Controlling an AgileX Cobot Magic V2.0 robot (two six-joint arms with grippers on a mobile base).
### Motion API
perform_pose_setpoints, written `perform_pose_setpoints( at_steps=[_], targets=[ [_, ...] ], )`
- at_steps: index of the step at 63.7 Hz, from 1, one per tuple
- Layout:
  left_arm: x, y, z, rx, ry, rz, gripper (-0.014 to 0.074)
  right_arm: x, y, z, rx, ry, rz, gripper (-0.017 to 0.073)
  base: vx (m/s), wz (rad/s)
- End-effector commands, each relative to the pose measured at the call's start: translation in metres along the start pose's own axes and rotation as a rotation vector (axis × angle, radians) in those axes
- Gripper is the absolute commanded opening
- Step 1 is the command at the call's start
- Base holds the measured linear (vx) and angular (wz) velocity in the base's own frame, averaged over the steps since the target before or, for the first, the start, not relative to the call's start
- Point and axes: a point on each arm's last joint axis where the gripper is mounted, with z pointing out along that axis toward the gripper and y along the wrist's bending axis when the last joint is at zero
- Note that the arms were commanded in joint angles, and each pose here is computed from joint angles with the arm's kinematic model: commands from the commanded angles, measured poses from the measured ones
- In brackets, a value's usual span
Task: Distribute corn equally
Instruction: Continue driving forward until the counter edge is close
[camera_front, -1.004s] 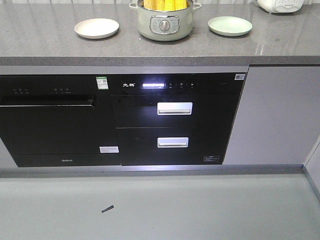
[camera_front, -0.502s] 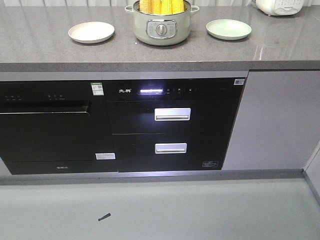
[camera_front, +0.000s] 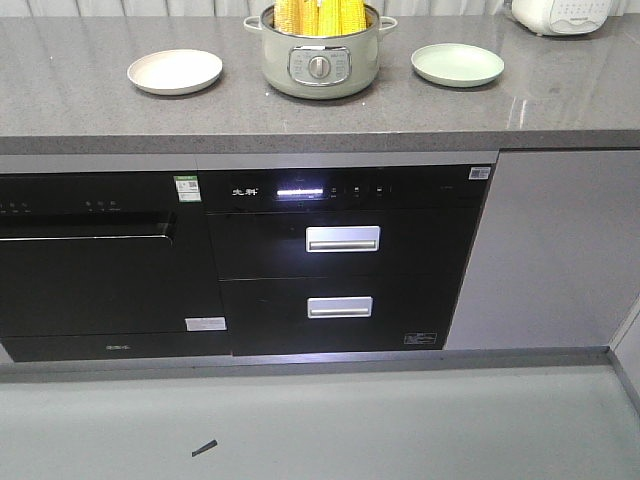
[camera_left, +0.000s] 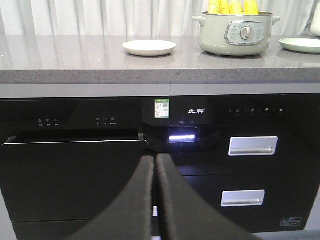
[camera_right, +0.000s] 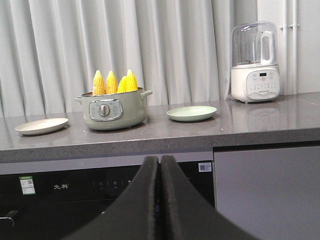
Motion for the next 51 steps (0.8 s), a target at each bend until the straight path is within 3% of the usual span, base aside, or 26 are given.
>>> perform_pose_setpoints(
  at_steps=[1,51],
  targets=[
    [-0.0028,0.0001,-0.0004,0.003,-0.079,-0.008,-0.0006,-0.0039,-0.0006,-0.0004,0.008,-0.064,-0.02,-0.0003,0.07,0.0],
    [-0.0028,0.0001,-0.0004,0.003,-0.079,-0.008,-0.0006,-0.0039,-0.0006,-0.0004,0.008,-0.064,-0.02,-0.0003,0.09,0.02]
  ],
)
